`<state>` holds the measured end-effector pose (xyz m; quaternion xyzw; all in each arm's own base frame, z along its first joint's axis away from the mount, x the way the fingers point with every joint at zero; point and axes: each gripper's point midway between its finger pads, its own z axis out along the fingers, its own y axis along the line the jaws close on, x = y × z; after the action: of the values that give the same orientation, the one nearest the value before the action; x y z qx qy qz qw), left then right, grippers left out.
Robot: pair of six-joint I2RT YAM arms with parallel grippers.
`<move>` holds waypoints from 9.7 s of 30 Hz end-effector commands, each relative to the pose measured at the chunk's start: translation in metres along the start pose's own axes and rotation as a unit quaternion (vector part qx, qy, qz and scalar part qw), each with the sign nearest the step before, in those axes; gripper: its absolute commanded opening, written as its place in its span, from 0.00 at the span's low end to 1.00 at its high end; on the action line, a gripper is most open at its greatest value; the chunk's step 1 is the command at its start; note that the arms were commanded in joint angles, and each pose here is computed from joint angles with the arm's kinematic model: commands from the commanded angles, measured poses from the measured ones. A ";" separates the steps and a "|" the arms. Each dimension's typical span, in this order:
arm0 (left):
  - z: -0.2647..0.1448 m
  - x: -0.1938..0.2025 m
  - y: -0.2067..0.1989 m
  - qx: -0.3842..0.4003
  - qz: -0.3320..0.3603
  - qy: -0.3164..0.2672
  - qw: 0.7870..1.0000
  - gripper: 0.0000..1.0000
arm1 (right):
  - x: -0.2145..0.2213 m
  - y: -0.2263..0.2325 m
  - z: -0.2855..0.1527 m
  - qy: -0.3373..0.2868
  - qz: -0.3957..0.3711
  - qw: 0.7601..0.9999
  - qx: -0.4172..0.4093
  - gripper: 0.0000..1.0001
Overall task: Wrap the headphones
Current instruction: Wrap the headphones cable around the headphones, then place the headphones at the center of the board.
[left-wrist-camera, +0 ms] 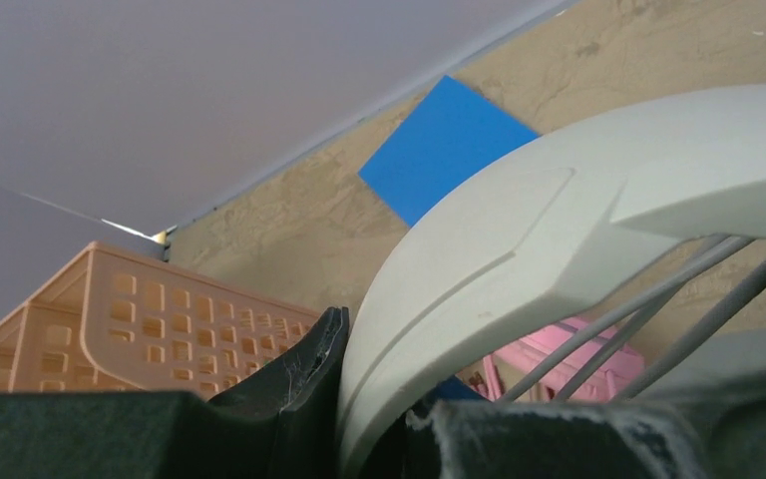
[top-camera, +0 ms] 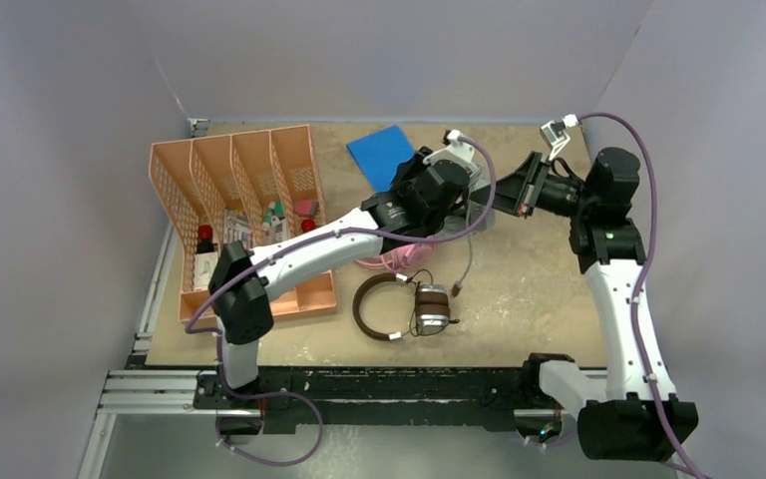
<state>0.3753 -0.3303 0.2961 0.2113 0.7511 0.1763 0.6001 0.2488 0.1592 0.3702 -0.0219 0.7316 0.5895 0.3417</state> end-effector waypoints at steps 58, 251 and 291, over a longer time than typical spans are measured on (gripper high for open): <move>-0.006 -0.065 0.058 0.202 -0.494 0.115 0.838 0.00 | 0.002 -0.005 0.064 0.133 -0.696 0.704 0.034 0.58; 0.041 0.147 -0.260 0.287 -0.250 0.233 0.895 0.13 | -0.082 -0.210 -0.166 -0.273 -0.102 0.801 0.523 0.98; -0.043 -0.137 -0.024 0.351 -0.371 0.004 0.859 0.69 | -0.075 0.032 -0.092 -0.189 -0.345 0.869 0.299 0.99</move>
<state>0.3889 -0.4613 0.2200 0.1088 0.8764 -0.2376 0.4045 0.2789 0.0486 0.3995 -0.0044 0.7825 0.1736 0.5979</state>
